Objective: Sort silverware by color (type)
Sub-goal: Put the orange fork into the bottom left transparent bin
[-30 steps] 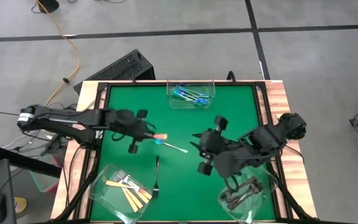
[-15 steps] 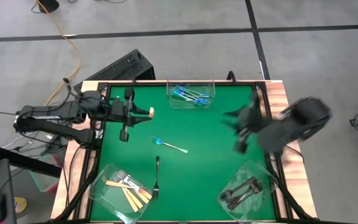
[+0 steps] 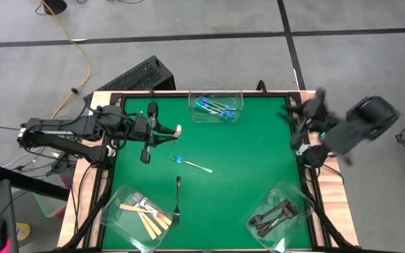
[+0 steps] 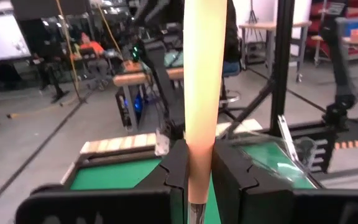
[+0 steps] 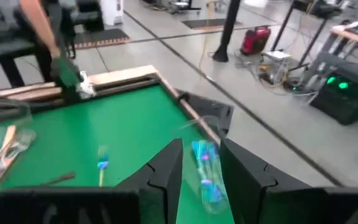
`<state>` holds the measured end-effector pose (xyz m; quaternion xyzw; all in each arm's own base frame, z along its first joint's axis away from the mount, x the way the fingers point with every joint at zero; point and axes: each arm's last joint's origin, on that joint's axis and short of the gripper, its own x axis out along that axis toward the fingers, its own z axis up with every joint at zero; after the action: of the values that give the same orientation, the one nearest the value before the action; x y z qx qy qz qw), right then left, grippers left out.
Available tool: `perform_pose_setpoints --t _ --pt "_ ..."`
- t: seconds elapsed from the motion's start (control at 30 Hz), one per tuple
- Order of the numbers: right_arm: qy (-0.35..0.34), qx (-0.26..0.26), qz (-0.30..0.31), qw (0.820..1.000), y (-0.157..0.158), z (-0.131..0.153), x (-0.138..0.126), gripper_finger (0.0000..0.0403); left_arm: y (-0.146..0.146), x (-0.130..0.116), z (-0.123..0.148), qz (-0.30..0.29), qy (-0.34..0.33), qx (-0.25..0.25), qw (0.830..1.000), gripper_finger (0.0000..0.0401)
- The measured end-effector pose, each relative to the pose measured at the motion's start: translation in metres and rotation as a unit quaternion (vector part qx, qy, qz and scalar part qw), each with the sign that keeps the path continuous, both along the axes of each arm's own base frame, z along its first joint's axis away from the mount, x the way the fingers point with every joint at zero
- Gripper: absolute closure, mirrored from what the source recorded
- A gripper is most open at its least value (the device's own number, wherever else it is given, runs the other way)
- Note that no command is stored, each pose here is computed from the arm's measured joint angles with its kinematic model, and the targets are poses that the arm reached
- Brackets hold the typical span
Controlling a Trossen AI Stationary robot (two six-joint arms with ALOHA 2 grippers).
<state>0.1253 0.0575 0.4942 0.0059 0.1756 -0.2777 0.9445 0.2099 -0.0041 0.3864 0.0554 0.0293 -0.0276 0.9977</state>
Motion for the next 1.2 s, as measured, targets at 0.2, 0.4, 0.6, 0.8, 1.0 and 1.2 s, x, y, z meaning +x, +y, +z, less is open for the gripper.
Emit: perform_pose_setpoints --t 0.2,0.4,0.6,0.8,1.0,1.2 --pt "-0.094 0.072 0.068 0.991 0.015 -0.075 0.023 0.0276 -0.002 0.004 -0.001 -0.005 0.001 -0.006 1.000 0.0375" --pt "-0.304 0.124 0.191 0.925 0.008 -0.128 0.056 0.0286 -0.002 0.008 -0.002 -0.004 -0.004 -0.021 1.000 0.0375" --pt "-0.380 0.206 0.227 0.873 -0.024 -0.153 0.090 0.0289 -0.002 0.009 -0.001 -0.008 -0.007 -0.034 0.999 0.0375" --pt "-0.349 0.156 0.234 0.894 -0.039 -0.142 0.135 0.0279 -0.005 0.008 -0.001 -0.048 -0.008 -0.038 0.998 0.0375" --pt "-0.229 0.117 0.221 0.941 -0.038 -0.123 0.168 0.0218 -0.005 0.008 -0.010 -0.048 0.006 -0.047 0.998 0.0374" --pt "-0.118 0.085 0.213 0.966 -0.033 -0.108 0.190 0.0134 -0.005 0.009 -0.020 -0.055 0.025 -0.053 0.997 0.0374"
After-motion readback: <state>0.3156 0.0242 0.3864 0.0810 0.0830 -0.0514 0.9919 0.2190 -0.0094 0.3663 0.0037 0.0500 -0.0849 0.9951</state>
